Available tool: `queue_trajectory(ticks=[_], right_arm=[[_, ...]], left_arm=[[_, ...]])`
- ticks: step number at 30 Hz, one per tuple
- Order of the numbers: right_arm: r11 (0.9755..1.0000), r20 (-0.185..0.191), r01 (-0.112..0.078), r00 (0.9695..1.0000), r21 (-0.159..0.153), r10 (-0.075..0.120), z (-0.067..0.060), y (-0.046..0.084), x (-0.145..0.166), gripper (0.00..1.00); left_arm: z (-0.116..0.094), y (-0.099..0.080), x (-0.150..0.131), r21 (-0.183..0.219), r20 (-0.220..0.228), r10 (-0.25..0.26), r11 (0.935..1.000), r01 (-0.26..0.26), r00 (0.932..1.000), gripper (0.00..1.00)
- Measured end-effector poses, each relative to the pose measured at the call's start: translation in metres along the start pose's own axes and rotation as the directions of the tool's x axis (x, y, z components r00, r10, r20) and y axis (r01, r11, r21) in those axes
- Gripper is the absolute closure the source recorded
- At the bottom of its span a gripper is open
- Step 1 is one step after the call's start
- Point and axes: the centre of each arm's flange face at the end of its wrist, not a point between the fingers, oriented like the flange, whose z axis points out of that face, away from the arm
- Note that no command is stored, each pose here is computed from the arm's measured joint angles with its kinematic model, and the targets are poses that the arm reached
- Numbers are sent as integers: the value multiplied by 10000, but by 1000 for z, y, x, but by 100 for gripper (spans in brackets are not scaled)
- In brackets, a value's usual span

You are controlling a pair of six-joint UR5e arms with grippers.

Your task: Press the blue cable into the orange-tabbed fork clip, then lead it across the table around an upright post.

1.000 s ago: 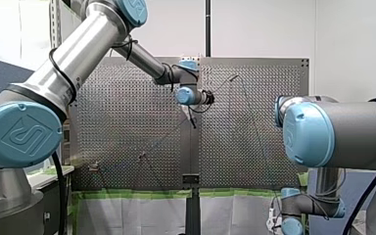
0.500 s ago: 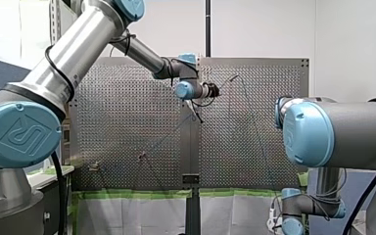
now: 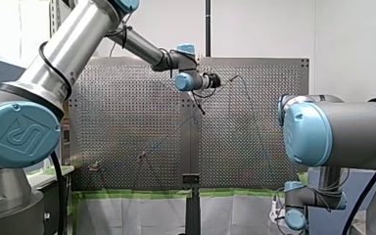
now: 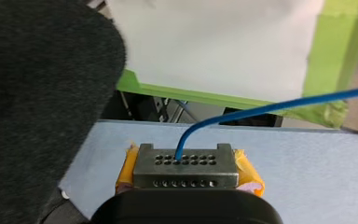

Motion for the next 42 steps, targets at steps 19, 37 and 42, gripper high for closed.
queue_trajectory(ticks=[19,37,42], right_arm=[[9984,-730,-36,9973,567,78,18,-3,56,100],[9950,-938,-40,9955,997,134,21,-9,73,100],[9945,-931,-34,9956,1047,132,20,-11,73,100]], left_arm=[[-15,-60,-10,804,-304,39,9968,-15,9995,0],[-19,-68,-5,255,-12,903,9956,-903,9959,0],[-17,-70,-5,127,83,1309,9913,-1310,9914,0]])
